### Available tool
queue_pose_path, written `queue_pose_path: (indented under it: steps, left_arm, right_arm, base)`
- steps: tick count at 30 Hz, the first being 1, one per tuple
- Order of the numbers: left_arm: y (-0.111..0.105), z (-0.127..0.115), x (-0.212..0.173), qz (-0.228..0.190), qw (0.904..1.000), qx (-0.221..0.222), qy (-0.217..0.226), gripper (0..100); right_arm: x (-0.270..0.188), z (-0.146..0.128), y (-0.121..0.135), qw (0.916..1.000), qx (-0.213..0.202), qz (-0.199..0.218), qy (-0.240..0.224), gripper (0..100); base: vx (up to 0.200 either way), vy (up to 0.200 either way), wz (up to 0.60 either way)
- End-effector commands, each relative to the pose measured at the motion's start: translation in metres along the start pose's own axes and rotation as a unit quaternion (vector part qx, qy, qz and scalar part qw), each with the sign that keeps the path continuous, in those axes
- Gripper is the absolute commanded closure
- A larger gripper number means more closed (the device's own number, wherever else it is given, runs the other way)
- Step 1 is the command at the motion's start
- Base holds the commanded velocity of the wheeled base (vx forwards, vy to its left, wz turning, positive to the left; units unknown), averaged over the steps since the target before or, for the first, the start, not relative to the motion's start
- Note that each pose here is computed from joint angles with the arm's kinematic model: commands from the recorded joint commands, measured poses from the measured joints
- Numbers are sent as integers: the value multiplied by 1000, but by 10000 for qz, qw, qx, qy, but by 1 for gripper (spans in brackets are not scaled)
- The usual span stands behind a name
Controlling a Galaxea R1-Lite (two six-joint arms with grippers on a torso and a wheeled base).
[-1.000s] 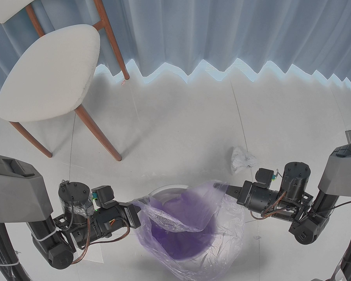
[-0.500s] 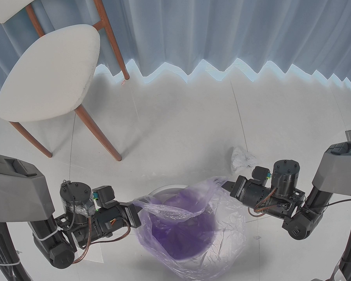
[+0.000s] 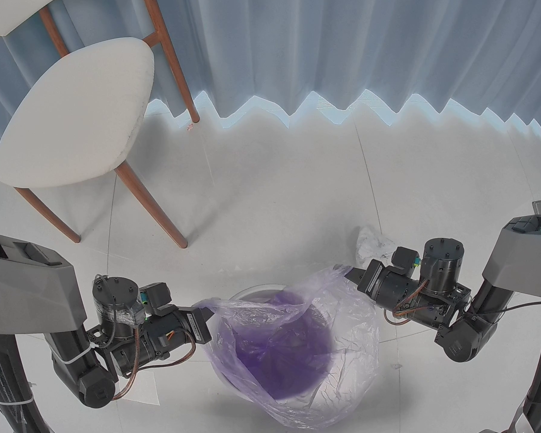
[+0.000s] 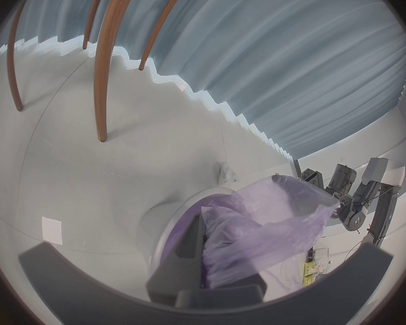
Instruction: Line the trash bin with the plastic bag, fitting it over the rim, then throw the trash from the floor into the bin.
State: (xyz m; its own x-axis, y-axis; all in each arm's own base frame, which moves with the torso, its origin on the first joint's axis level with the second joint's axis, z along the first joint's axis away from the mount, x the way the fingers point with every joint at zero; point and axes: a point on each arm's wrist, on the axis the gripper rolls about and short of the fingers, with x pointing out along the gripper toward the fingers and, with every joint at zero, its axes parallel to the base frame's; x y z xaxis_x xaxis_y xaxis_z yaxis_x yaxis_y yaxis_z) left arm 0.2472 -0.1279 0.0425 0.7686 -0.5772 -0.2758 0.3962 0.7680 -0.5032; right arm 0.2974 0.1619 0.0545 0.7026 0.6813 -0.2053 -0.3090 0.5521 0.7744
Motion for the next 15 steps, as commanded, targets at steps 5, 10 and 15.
queue_pose_path:
  steps: [5,10,15]
  left_arm:
    - [18,-4,12,257,9996,-95,37,100]
    - [36,-1,16,510,9985,-178,-49,100]
    - [52,1,22,697,9972,-261,-114,100]
  right_arm:
    - [16,4,-14,9994,123,-211,-259,100]
    - [24,9,-25,9984,304,-283,-375,100]
    - [34,8,-35,9967,419,-458,-528,100]
  base:
    - [0,0,0]
    - [0,0,0]
    - [0,0,0]
